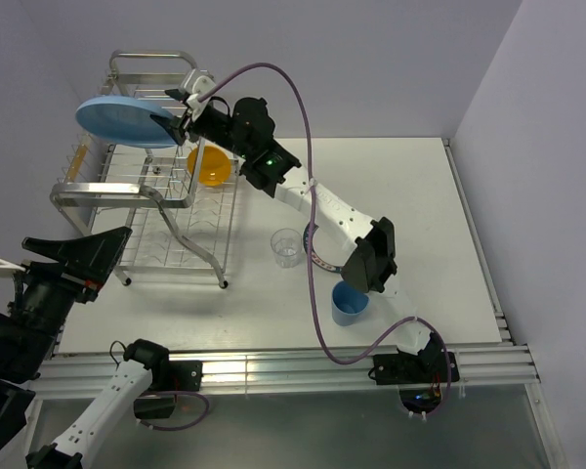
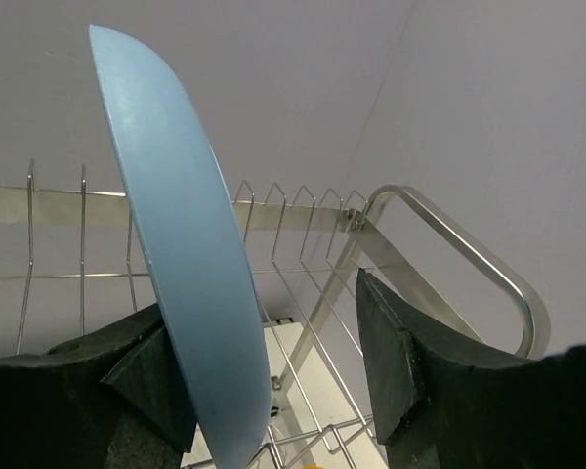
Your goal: Load the mixed dishes into the dish rack
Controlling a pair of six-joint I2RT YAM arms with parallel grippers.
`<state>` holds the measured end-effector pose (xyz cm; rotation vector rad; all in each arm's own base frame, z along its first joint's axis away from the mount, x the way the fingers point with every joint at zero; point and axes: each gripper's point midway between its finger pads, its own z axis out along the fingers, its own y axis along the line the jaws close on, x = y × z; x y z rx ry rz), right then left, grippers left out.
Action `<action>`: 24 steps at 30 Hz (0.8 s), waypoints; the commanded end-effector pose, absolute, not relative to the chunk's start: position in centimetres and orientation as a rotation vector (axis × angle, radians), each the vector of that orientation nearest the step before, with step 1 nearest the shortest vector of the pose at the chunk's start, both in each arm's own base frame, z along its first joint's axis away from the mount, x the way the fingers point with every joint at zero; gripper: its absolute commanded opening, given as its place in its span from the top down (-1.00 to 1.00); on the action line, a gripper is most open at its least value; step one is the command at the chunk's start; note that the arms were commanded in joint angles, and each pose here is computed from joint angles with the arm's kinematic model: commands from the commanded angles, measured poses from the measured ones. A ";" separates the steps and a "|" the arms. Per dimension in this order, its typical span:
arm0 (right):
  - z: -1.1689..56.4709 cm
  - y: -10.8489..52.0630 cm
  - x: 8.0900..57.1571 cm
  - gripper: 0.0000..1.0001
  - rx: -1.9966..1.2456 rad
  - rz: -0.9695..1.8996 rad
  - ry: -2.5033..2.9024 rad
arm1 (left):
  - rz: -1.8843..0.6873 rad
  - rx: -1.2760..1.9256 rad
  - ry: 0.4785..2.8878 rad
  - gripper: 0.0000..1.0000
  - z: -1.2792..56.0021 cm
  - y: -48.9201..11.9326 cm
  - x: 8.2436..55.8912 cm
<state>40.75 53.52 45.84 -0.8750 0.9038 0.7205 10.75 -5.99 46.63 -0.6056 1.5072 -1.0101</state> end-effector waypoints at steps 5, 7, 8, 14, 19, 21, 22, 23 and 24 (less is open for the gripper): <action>53.2 51.4 36.7 -0.32 -0.815 0.777 0.783 | -1.035 -0.605 1.486 -0.99 47.2 -6.2 10.9; 53.4 51.3 36.9 -0.32 -0.807 0.773 0.781 | -1.034 -0.605 1.495 -0.98 47.1 -6.3 11.0; 53.4 51.3 36.8 -0.33 -0.805 0.771 0.780 | -1.035 -0.606 1.498 -0.99 47.0 -6.3 11.0; 53.5 50.9 38.3 -0.35 -0.758 0.744 0.786 | -1.032 -0.616 1.503 -0.98 46.7 -6.2 10.9; 54.5 49.8 39.4 -0.36 -0.706 0.741 0.775 | -1.030 -0.622 1.505 -0.99 46.6 -6.1 10.8; 54.7 49.5 39.6 -0.36 -0.698 0.741 0.774 | -1.031 -0.625 1.508 -0.98 46.5 -6.1 10.8; 54.2 49.4 40.0 -0.36 -0.699 0.736 0.783 | -1.031 -0.627 1.509 -0.99 46.4 -6.1 10.8; 54.3 49.4 40.0 -0.36 -0.695 0.733 0.781 | -1.033 -0.627 1.509 -0.99 46.4 -6.1 10.8; 54.1 49.5 40.1 -0.36 -0.698 0.733 0.781 | -1.035 -0.628 1.508 -0.98 46.4 -6.1 10.8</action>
